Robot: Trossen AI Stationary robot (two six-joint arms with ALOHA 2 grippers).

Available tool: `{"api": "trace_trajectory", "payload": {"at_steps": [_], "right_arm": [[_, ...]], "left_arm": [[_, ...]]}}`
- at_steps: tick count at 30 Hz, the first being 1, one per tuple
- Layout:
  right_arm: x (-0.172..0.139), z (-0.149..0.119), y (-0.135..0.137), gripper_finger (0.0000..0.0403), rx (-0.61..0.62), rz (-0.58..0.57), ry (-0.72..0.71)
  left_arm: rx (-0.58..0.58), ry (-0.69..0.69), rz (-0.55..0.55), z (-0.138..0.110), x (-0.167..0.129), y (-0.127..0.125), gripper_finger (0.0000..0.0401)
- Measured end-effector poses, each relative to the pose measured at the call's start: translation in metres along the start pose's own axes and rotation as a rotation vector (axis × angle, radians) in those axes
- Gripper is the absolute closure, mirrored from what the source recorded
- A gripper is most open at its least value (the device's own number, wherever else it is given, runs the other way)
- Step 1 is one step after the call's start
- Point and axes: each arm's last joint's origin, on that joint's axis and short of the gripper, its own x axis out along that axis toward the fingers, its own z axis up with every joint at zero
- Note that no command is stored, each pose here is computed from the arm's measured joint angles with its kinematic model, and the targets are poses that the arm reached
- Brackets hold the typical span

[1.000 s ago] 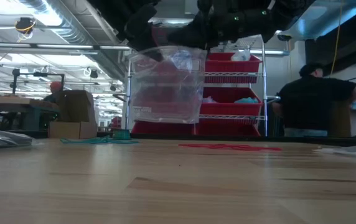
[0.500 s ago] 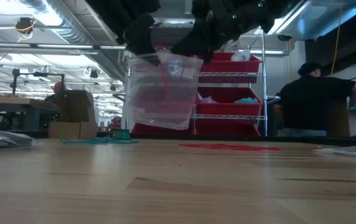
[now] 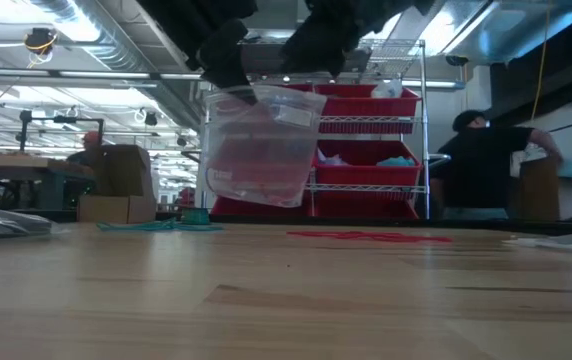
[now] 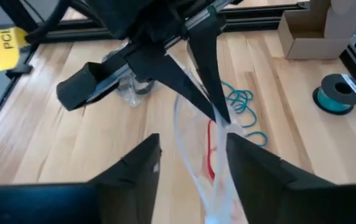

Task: Sort rubber bands
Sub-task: Put the red rubber band into the transparent zip bag

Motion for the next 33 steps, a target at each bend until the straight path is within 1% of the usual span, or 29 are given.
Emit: {"api": "trace_trajectory", "payload": {"at_steps": [4,6,8,10,13,16,19,21,25,27,29,33], "right_arm": [[-0.013,0.009,0.003,0.0210,-0.014,0.004,0.065],[-0.021,0.008,0.008,0.0208,-0.016,0.013,0.101],[-0.030,0.002,0.010,0.0208,-0.013,0.013,0.165],[-0.038,-0.011,0.011,0.0208,-0.008,-0.009,0.245],[-0.044,-0.038,0.011,0.0208,0.015,-0.048,0.289],[-0.039,-0.073,0.009,0.0207,0.029,-0.082,0.276],[-0.026,-0.111,0.006,0.0207,0.032,-0.099,0.304],[-0.021,-0.133,0.005,0.0207,-0.002,-0.104,0.334],[-0.010,-0.172,0.001,0.0207,-0.133,-0.152,0.403],[-0.005,-0.182,0.000,0.0207,-0.187,-0.157,0.397],[0.000,-0.186,-0.001,0.0207,-0.225,-0.161,0.378],[0.012,-0.193,-0.005,0.0207,-0.259,-0.211,0.378]], "left_arm": [[0.005,0.011,0.001,-0.001,0.000,0.000,0.0401],[-0.001,0.024,0.002,-0.003,0.000,0.000,0.0401],[-0.013,0.026,0.002,-0.003,0.000,0.000,0.0401],[-0.022,0.025,0.001,-0.003,0.000,0.000,0.0401],[-0.033,0.043,0.003,-0.005,0.000,0.000,0.0401],[-0.041,0.047,0.003,-0.005,0.000,0.000,0.0401],[-0.040,0.046,0.003,-0.005,0.000,0.000,0.0401],[-0.039,0.047,0.004,-0.005,0.000,0.000,0.0401],[-0.042,0.044,0.003,-0.005,0.000,0.000,0.0401],[-0.044,0.041,0.003,-0.005,0.000,0.000,0.0401],[-0.043,0.042,0.003,-0.005,0.000,0.000,0.0401],[-0.046,0.041,0.003,-0.005,0.000,0.000,0.0401]]}}
